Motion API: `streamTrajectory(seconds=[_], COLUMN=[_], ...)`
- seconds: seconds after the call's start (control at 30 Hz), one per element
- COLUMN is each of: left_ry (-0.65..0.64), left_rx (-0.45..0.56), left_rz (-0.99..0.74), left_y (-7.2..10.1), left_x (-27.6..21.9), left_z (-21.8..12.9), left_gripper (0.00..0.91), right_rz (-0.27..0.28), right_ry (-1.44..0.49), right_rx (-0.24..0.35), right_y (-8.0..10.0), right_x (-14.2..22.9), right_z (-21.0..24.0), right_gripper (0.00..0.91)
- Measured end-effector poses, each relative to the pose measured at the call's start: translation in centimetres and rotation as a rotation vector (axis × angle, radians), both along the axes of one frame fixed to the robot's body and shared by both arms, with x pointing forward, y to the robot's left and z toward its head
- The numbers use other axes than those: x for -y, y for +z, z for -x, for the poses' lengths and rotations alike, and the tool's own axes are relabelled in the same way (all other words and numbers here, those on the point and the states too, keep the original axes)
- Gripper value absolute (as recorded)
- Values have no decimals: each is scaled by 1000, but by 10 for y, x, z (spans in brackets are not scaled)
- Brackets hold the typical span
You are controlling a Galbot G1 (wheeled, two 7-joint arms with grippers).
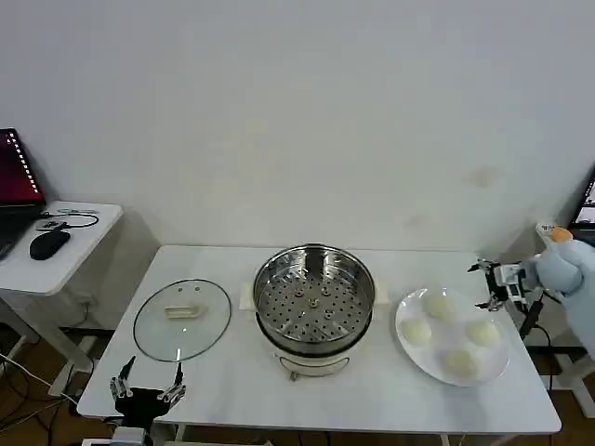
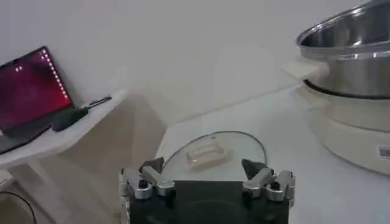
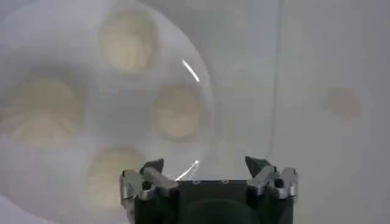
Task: Take steamed baozi put them in steamer then cover it.
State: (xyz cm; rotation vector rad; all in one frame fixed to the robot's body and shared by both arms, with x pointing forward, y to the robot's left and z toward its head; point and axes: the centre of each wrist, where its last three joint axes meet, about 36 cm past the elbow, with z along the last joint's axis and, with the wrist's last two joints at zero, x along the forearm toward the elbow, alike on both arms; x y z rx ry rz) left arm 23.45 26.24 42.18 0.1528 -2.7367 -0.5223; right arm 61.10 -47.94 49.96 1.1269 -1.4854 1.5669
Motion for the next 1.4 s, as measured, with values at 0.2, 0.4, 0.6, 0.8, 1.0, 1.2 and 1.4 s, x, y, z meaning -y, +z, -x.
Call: streamTrajectory(seconds=[0.2, 0.4, 0.6, 0.8, 1.0, 1.2, 1.4], left_ry=[0, 6, 10, 12, 13, 15, 12], left_rx=[-3, -4, -10, -11, -9, -9, -6], left_rz=[-11, -15, -21, -18, -14, -13, -11], left_y=[3, 1, -2, -3, -3, -3, -2], left_x=[-4, -6, -9, -9, -8, -8, -6], left_z=[2, 2, 2, 1, 0, 1, 2], left_gripper=[907, 907, 907, 907, 907, 907, 907], right_rz=[12, 10, 22, 40, 54, 64, 62], right_ry=[26, 32, 40, 39, 36, 32, 31], right_rx=[-50, -68, -91, -97, -109, -110, -108], right_y=[-16, -23, -34, -41, -49, -50, -48], right_x=[-18, -30, -41, -48, -53, -55, -54], right_z=[-16, -30, -38, -44, -46, -48, -49], right_gripper=[907, 907, 907, 846, 806, 715, 595])
